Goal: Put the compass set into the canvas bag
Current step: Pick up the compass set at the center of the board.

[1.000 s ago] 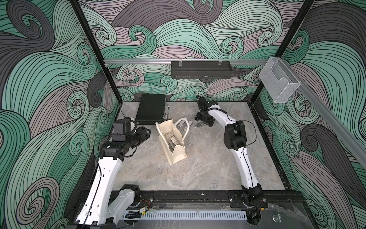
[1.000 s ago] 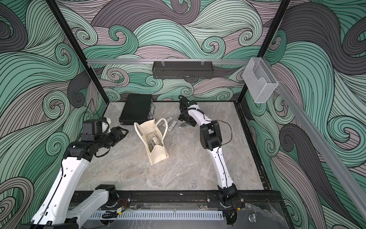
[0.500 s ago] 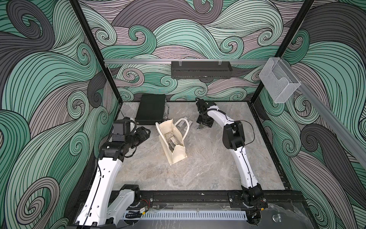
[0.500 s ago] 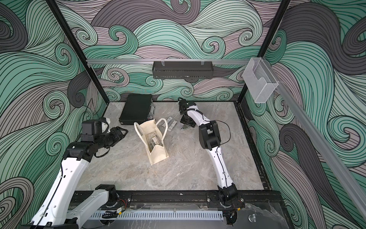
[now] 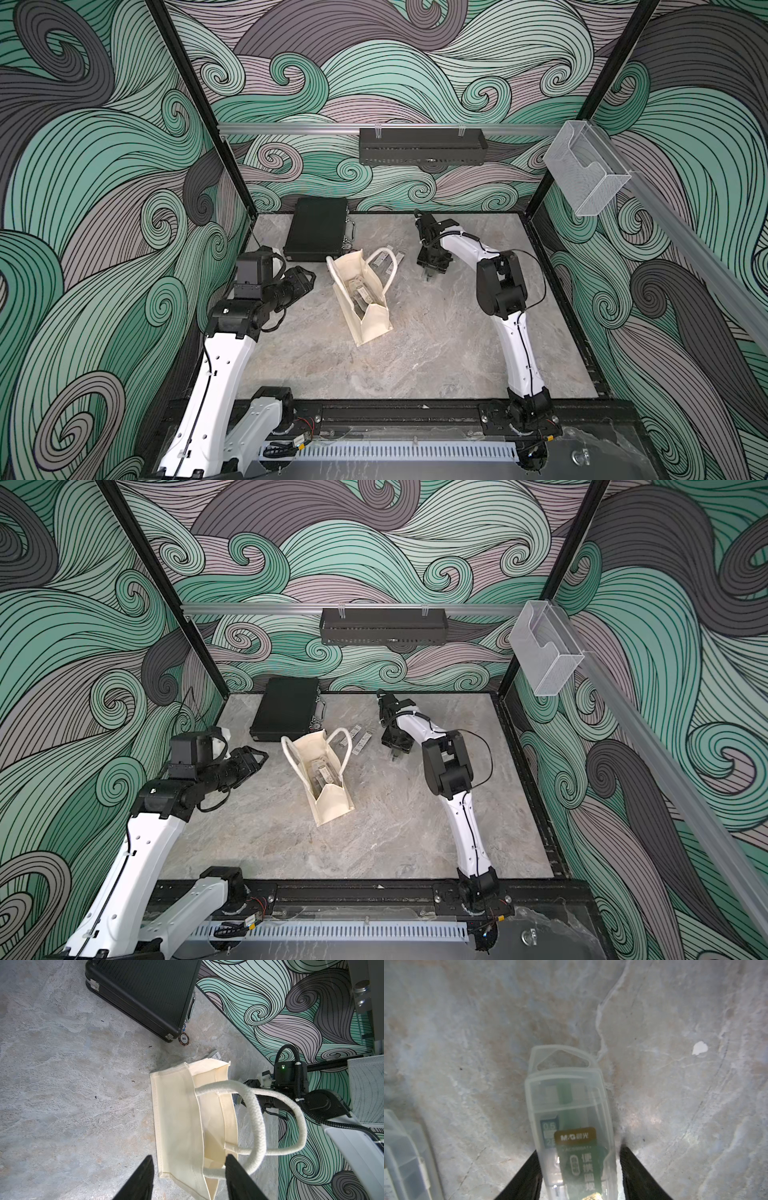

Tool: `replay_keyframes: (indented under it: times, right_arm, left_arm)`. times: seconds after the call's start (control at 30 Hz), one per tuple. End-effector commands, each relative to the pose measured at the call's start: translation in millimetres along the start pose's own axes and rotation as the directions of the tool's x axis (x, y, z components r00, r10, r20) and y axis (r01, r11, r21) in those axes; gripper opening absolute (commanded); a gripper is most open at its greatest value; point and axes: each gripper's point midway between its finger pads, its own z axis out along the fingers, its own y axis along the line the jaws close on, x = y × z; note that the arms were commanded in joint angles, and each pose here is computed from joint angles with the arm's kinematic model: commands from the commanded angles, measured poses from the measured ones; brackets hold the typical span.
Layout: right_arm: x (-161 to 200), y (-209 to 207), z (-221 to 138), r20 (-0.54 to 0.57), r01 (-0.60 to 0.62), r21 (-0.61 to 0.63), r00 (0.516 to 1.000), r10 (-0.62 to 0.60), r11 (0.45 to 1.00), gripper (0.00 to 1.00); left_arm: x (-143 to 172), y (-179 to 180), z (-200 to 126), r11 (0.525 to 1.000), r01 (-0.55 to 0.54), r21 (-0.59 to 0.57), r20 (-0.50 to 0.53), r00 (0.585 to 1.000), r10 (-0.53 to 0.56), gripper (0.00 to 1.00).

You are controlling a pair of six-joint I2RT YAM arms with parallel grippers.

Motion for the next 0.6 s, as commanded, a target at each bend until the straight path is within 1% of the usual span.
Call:
replay_keyframes:
  times: [0.0, 0.13, 0.2, 0.27, 0.33, 0.37, 0.43, 0.57]
  right_arm:
    - [13.8, -5.7, 14.3, -0.046, 0.023, 0.033, 0.999, -0.022, 0.999, 0.54]
    - [8.9, -5.6, 11.4, -0.029, 0.039, 0.034, 0.999, -0.038, 0.999, 0.47]
    - [7.4, -6.4, 9.4, -0.024, 0.042, 0.033, 0.999, -0.041, 0.999, 0.46]
    - [5.7, -5.3, 3.0, -0.015, 0.049, 0.024, 0.999, -0.049, 0.998, 0.45]
    - [2.7, -4.2, -7.9, 0.001, 0.058, 0.009, 0.998, -0.058, 0.998, 0.42]
    - [0.6, -3.5, -16.5, 0.017, 0.067, -0.002, 0.998, -0.067, 0.998, 0.40]
    - [-3.9, -3.8, -35.9, 0.055, 0.078, -0.024, 0.996, -0.077, 0.997, 0.39]
    - [-9.9, -7.6, -90.7, 0.141, 0.111, -0.089, 0.985, -0.098, 0.990, 0.39]
  left_arm:
    - [2.9, 0.1, -5.4, 1.000, -0.002, 0.000, 0.005, 1.000, 0.002, 0.57]
    - [3.3, 0.2, -6.9, 1.000, -0.003, -0.001, 0.007, 1.000, 0.003, 0.57]
    - [3.2, -0.3, -7.2, 1.000, -0.003, 0.001, 0.007, 1.000, 0.003, 0.57]
    - [2.4, -0.7, -7.6, 1.000, -0.003, 0.001, 0.009, 1.000, 0.003, 0.57]
    - [1.7, -1.6, -8.0, 1.000, -0.004, 0.004, 0.012, 1.000, 0.004, 0.57]
    - [1.2, -2.4, -8.7, 1.000, -0.005, 0.006, 0.014, 1.000, 0.005, 0.57]
    - [0.6, -3.1, -9.0, 1.000, -0.009, 0.008, 0.015, 1.000, 0.009, 0.57]
    - [-0.9, -4.8, -7.2, 1.000, -0.011, 0.015, 0.015, 1.000, 0.010, 0.57]
